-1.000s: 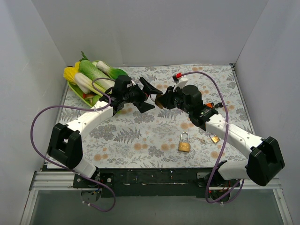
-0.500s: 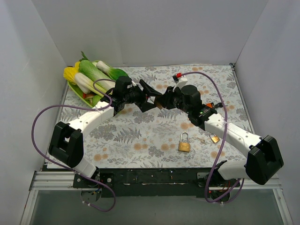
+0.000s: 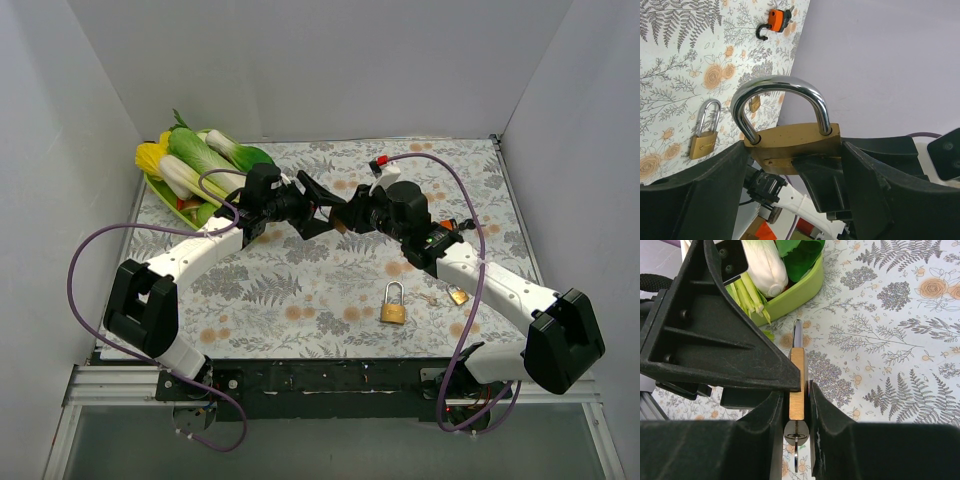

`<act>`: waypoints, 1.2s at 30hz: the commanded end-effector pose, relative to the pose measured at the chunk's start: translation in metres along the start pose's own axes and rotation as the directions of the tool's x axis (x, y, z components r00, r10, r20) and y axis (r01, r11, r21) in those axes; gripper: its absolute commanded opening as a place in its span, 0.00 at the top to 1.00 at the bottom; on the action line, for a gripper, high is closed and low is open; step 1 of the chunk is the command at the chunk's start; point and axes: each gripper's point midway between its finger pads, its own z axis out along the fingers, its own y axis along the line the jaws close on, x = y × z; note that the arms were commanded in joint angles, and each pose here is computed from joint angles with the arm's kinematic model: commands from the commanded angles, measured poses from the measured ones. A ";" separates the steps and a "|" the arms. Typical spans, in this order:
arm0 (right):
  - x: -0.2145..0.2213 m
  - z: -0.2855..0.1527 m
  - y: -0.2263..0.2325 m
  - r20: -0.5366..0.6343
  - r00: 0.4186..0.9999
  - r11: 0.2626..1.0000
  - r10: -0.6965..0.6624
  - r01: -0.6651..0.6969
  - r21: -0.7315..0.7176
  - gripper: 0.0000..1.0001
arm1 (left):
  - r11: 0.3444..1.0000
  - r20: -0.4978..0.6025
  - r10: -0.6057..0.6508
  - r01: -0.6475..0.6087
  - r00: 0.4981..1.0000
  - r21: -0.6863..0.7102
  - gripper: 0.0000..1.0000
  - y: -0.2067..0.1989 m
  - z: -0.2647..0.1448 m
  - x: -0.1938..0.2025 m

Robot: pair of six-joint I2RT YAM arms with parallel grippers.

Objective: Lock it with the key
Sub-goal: Lock the lock.

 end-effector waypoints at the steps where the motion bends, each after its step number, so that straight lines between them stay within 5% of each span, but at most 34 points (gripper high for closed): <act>1: -0.057 -0.010 0.039 0.178 0.984 0.991 0.031 -0.008 -0.130 0.80 | 0.963 -0.027 -0.270 0.270 0.963 0.008 1.00 -0.011 -0.002 -0.002; 5: -0.052 -0.012 0.034 0.167 0.986 0.994 0.018 0.001 -0.113 0.55 | 0.968 -0.005 -0.252 0.252 0.968 -0.001 1.00 -0.002 -0.007 -0.012; 12: -0.032 -0.017 0.026 0.090 0.995 0.994 -0.046 0.055 -0.098 0.38 | 0.976 0.004 -0.216 0.216 0.976 -0.030 1.00 0.024 -0.017 -0.014; 19: 0.017 -0.021 0.010 -0.123 0.986 0.978 -0.116 0.092 -0.188 0.39 | 0.977 -0.003 -0.207 0.206 0.978 -0.057 1.00 0.040 -0.023 -0.008; 24: 0.062 -0.022 0.006 -0.270 0.953 0.958 -0.137 0.058 -0.282 0.51 | 0.975 0.002 -0.206 0.205 0.979 -0.088 1.00 0.050 -0.023 -0.008; 36: 0.081 -0.021 0.013 -0.334 0.939 0.942 -0.082 -0.036 -0.333 0.53 | 0.976 0.000 -0.190 0.189 0.982 -0.113 1.00 0.060 -0.022 -0.001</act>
